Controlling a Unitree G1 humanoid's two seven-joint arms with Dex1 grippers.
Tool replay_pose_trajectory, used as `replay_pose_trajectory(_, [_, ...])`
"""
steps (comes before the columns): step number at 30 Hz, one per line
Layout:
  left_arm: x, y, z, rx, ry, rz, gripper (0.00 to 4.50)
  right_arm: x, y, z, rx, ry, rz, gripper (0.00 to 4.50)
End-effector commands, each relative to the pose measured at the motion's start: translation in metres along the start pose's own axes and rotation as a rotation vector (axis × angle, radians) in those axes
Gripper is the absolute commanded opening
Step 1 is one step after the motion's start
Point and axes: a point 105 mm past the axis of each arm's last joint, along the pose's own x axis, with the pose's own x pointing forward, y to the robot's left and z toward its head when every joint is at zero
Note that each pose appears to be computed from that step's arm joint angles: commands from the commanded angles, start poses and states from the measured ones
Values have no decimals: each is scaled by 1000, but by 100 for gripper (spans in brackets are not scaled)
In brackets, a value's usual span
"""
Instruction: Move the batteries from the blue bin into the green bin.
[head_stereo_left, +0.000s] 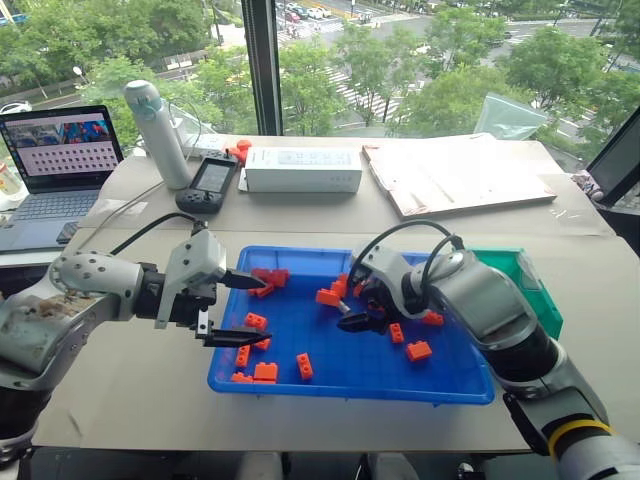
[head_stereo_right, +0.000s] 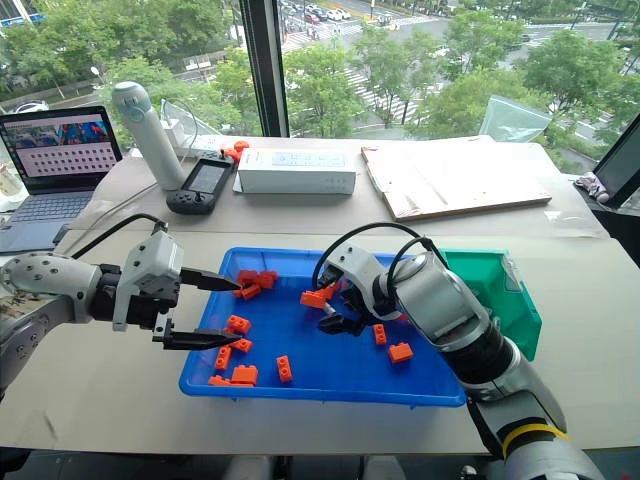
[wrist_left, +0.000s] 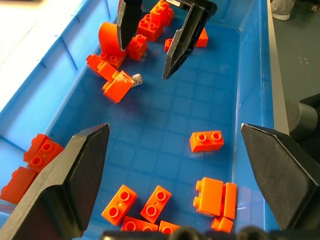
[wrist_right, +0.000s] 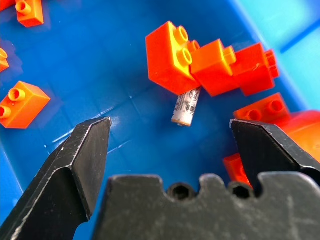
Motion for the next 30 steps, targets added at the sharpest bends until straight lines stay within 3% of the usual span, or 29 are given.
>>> replay_pose_trajectory(1, [-5,1,9,60,6,22,450,5,-5,5,44,-36,-53,420])
replay_pose_trajectory(3, [-6,1,9,68,12,27,450,12,-8,2,59,-36,-73,375])
replay_pose_trajectory(5, [-6,1,9,71,17,29,450,17,-11,3,85,-44,-86,375])
replay_pose_trajectory(8, [-6,1,9,71,20,33,450,27,-15,-1,86,-32,-109,299])
replay_pose_trajectory(16, [-8,4,9,69,26,40,450,30,-12,-6,7,-24,-79,27])
replay_pose_trajectory(22, [-4,4,10,74,11,27,450,-2,13,-26,-331,25,129,25])
replay_pose_trajectory(30, [2,4,16,75,-31,4,450,-68,6,-27,-366,-34,200,25])
